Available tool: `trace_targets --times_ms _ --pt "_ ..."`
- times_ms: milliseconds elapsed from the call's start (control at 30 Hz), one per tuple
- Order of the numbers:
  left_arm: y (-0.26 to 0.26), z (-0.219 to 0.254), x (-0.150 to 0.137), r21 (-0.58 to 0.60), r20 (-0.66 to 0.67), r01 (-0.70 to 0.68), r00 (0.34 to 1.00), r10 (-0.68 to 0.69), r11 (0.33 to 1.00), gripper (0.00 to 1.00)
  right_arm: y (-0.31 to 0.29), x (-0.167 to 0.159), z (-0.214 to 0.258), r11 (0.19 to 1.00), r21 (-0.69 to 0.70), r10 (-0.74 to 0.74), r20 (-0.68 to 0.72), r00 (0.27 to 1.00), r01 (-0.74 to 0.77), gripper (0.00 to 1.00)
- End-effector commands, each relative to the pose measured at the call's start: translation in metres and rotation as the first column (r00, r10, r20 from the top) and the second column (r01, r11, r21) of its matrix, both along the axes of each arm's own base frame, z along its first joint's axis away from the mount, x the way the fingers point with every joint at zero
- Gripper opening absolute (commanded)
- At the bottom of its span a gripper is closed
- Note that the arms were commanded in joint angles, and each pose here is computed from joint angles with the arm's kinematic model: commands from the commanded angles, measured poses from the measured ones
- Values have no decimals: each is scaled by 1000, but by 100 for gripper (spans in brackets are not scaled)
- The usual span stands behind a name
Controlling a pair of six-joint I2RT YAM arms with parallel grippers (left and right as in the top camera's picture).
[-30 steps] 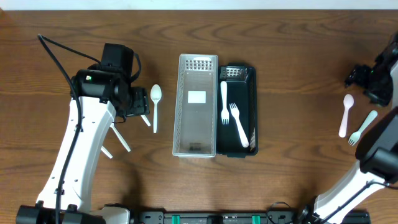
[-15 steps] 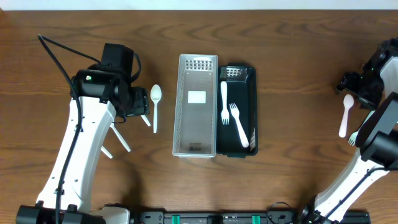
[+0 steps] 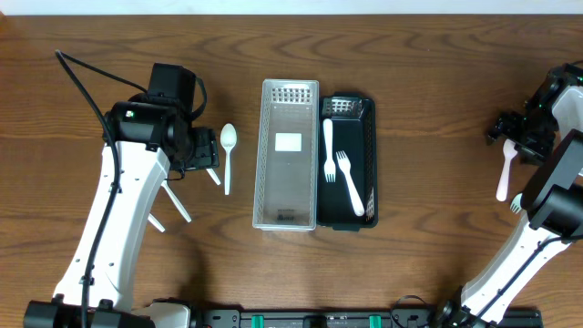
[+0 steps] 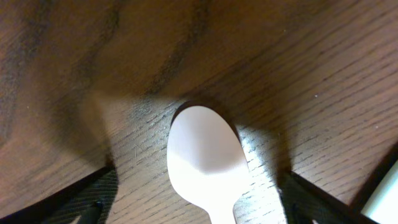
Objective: Pack container
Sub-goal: 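Move the right gripper to a white spoon and grasp it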
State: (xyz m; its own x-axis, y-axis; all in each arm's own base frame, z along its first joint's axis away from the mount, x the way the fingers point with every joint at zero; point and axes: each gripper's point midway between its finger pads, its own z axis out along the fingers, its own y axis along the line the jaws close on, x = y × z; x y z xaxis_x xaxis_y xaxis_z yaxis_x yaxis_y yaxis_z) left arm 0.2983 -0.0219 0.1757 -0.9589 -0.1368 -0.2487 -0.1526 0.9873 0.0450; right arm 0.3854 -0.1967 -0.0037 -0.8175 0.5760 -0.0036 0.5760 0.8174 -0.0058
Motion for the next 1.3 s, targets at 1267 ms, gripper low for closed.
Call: trace_targets --times_ms 1267 --pt "1 2 3 2 4 2 1000 -2 1000 77 -2 -2 -16 999 15 48 -13 999 -48 45"
